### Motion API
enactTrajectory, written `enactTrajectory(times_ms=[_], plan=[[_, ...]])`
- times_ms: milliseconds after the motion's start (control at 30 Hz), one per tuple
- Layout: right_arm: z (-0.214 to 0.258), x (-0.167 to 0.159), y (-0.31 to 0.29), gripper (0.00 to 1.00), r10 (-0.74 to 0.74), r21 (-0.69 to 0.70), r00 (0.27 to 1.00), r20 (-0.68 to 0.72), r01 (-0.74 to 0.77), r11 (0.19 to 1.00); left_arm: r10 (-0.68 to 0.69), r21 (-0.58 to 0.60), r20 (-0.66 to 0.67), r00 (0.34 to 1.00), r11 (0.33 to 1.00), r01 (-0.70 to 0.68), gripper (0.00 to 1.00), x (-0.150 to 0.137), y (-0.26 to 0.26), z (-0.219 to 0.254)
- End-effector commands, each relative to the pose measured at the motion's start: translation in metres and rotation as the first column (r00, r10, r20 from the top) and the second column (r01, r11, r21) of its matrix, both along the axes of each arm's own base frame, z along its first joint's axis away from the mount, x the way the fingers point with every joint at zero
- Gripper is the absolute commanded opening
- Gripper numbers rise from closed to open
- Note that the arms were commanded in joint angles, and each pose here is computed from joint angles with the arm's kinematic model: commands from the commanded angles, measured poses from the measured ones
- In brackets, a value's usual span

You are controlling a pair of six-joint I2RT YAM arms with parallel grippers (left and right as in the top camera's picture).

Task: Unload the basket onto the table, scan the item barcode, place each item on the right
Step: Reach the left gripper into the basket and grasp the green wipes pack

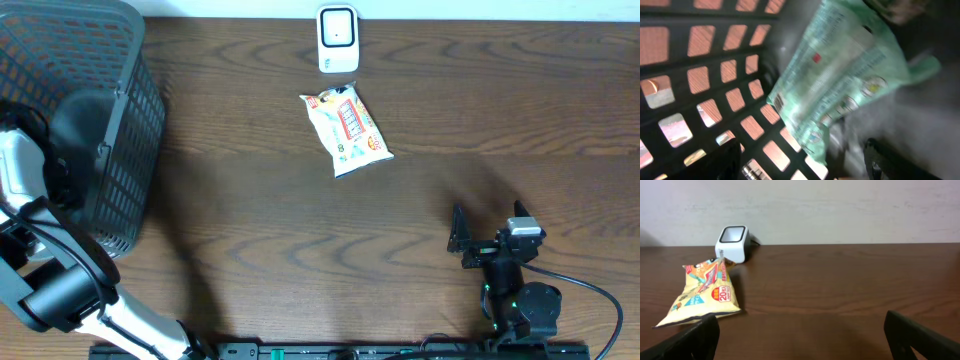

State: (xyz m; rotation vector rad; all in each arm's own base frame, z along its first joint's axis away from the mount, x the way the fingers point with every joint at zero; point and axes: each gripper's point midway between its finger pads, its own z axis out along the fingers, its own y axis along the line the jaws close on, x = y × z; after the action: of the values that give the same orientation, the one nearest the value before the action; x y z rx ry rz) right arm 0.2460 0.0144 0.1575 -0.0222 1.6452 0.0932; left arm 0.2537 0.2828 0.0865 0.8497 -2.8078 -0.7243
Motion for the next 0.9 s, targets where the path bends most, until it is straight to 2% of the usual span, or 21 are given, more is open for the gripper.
enactTrajectory(times_ms=[0,133,333,400,467,500,767,867], plan=[[0.0,0.0,0.001,0.99,0.005,-0.008,1.0,0.001,-0.005,1.0,0.011,0.012,-0.009,1.0,1.0,-0.011,0.77,-0.006,0.009,-0.005],[0.0,0.0,0.001,0.99,0.005,-0.008,1.0,0.001,-0.005,1.0,-0.036,-0.087,0.054,0.998,0.995,0.04,0.77,0.0,0.002,-0.025],[0.0,0.0,0.001,0.99,0.005,-0.008,1.0,0.001,-0.005,1.0,-0.045,-0.079,0.075,0.996,0.996,0.051,0.76,0.001,0.003,-0.041],[0.0,0.0,0.001,0.99,0.005,-0.008,1.0,0.001,-0.005,1.0,-0.055,-0.073,0.079,0.995,0.996,0.061,0.71,0.002,0.005,-0.042],[0.0,0.0,0.001,0.99,0.005,-0.008,1.0,0.001,-0.005,1.0,-0.053,-0.066,0.086,0.995,0.996,0.059,0.57,0.003,0.007,-0.042],[0.0,0.0,0.001,0.99,0.005,-0.008,1.0,0.001,-0.005,1.0,-0.049,-0.062,0.091,0.995,0.997,0.055,0.55,0.003,0.009,-0.043],[0.0,0.0,0.001,0.99,0.005,-0.008,1.0,0.001,-0.005,1.0,-0.002,-0.05,0.106,0.994,0.999,0.008,0.54,-0.011,0.021,-0.05],[0.0,0.0,0.001,0.99,0.005,-0.008,1.0,0.001,-0.005,1.0,0.008,-0.049,0.107,0.994,0.999,-0.003,0.36,-0.014,0.024,-0.051]])
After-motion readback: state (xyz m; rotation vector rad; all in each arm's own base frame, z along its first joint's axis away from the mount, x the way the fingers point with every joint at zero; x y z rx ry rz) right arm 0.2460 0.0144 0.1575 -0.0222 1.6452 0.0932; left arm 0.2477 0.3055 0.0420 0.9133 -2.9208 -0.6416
